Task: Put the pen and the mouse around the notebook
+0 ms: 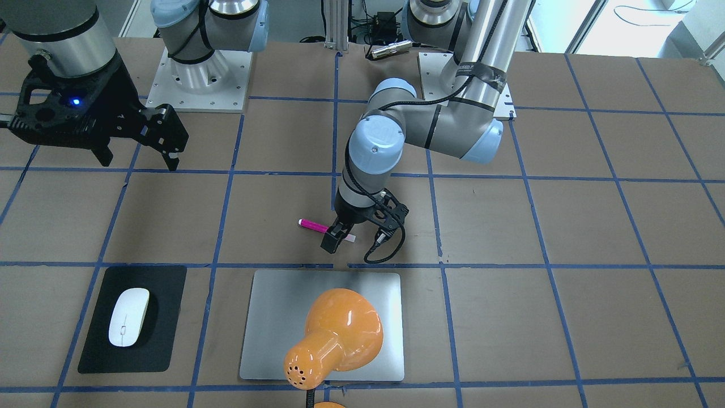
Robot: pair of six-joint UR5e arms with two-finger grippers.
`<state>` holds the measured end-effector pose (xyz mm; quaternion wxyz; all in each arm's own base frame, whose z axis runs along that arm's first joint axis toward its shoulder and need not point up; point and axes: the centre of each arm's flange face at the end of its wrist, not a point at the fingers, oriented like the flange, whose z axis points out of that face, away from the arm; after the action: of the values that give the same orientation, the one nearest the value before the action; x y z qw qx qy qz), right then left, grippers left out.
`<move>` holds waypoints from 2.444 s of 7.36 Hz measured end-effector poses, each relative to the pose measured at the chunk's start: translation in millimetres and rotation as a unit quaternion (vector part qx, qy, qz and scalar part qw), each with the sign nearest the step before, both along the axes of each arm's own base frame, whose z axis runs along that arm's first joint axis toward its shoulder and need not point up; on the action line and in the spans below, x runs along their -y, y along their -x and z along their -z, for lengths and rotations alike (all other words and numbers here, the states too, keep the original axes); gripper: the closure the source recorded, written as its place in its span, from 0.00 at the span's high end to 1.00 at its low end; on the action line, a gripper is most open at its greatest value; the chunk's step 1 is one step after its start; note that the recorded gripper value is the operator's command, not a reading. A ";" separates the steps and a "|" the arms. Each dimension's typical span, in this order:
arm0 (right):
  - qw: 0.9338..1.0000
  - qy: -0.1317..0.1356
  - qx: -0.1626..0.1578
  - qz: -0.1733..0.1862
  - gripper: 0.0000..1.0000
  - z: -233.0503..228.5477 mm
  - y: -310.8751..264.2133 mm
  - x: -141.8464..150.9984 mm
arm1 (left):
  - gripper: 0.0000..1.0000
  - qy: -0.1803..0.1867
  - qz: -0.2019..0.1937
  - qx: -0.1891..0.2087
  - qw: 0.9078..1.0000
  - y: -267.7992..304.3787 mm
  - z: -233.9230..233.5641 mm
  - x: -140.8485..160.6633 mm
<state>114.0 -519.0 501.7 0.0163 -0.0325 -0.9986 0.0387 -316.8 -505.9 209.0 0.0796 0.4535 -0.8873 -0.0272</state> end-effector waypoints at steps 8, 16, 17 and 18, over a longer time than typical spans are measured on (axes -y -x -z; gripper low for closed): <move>0.999 -0.045 0.000 0.000 1.00 -1.4 -11.3 -12.5 | 1.00 -0.024 0.298 0.016 0.954 -235.2 -168.5 64.2; 0.999 -0.044 0.002 -0.001 1.00 -0.7 -11.9 -12.2 | 1.00 -0.012 0.457 0.069 0.887 -189.0 -264.4 -21.2; 0.999 -0.043 0.003 -0.001 1.00 -1.2 -12.1 -12.0 | 1.00 -0.008 0.471 0.069 0.880 -187.0 -266.4 -29.7; 0.999 -0.043 0.004 -0.001 1.00 -1.6 -12.3 -12.1 | 1.00 -0.007 0.485 0.069 0.872 -189.2 -264.1 -36.8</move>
<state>126.3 -506.9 503.3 0.0132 -0.0308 -0.9994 -0.0041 -127.7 -469.1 473.2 -0.0080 -0.0322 -0.9987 -0.0375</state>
